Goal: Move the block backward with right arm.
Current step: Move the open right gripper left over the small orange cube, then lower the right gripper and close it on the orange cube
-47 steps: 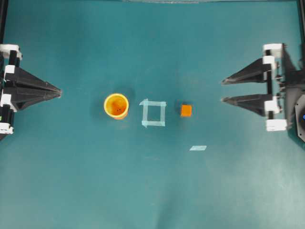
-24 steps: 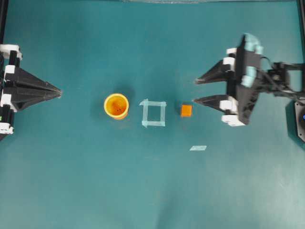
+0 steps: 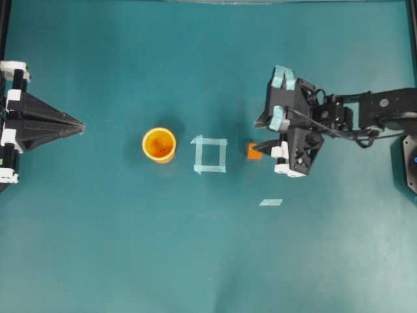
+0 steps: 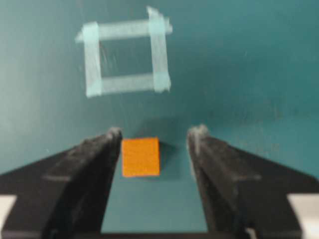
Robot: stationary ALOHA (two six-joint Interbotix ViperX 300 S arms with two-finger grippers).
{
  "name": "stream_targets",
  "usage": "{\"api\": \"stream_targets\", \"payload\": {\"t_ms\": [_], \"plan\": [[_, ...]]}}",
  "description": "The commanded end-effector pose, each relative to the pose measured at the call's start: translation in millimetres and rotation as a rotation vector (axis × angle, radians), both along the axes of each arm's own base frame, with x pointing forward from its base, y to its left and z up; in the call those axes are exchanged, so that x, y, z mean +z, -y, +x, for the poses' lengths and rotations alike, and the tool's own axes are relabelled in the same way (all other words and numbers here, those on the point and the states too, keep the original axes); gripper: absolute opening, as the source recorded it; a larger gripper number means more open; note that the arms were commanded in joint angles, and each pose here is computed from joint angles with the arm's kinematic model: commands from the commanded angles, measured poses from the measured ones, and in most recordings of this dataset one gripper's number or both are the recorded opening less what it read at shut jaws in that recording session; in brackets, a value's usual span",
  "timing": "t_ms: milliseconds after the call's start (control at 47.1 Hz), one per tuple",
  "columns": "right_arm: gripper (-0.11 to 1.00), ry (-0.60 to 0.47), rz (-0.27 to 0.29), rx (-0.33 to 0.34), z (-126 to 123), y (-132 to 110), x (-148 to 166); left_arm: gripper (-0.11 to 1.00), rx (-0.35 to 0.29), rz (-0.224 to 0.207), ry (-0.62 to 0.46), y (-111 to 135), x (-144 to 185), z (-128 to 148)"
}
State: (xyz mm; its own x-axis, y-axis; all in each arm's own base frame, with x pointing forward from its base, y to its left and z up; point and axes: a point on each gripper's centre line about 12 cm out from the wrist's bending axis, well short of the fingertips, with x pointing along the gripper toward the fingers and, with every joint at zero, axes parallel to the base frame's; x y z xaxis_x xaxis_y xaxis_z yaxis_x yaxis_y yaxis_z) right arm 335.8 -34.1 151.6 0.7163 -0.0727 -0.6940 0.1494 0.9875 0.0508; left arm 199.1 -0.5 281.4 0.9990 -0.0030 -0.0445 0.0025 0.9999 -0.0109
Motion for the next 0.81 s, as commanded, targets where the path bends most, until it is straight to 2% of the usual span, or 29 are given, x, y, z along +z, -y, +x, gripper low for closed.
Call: {"api": "stream_targets", "payload": {"t_ms": [0, 191, 446, 786], "plan": [[0.61, 0.028, 0.002, 0.010, 8.3, -4.0, 4.9, 0.00, 0.001, 0.003, 0.032, -0.2, 12.3, 2.0], [0.61, -0.001, 0.006, 0.031, 12.0, -11.7, -11.7, 0.00, 0.001, 0.003, 0.029, -0.2, 11.9, 2.0], [0.61, -0.015, 0.021, 0.017, 15.5, -11.4, -27.2, 0.00, 0.001, 0.003, 0.031, -0.2, 12.2, 1.7], [0.60, -0.024, 0.026, 0.014, 17.3, -11.8, -34.0, 0.00, 0.001, 0.003, 0.034, -0.2, 13.2, 1.6]]}}
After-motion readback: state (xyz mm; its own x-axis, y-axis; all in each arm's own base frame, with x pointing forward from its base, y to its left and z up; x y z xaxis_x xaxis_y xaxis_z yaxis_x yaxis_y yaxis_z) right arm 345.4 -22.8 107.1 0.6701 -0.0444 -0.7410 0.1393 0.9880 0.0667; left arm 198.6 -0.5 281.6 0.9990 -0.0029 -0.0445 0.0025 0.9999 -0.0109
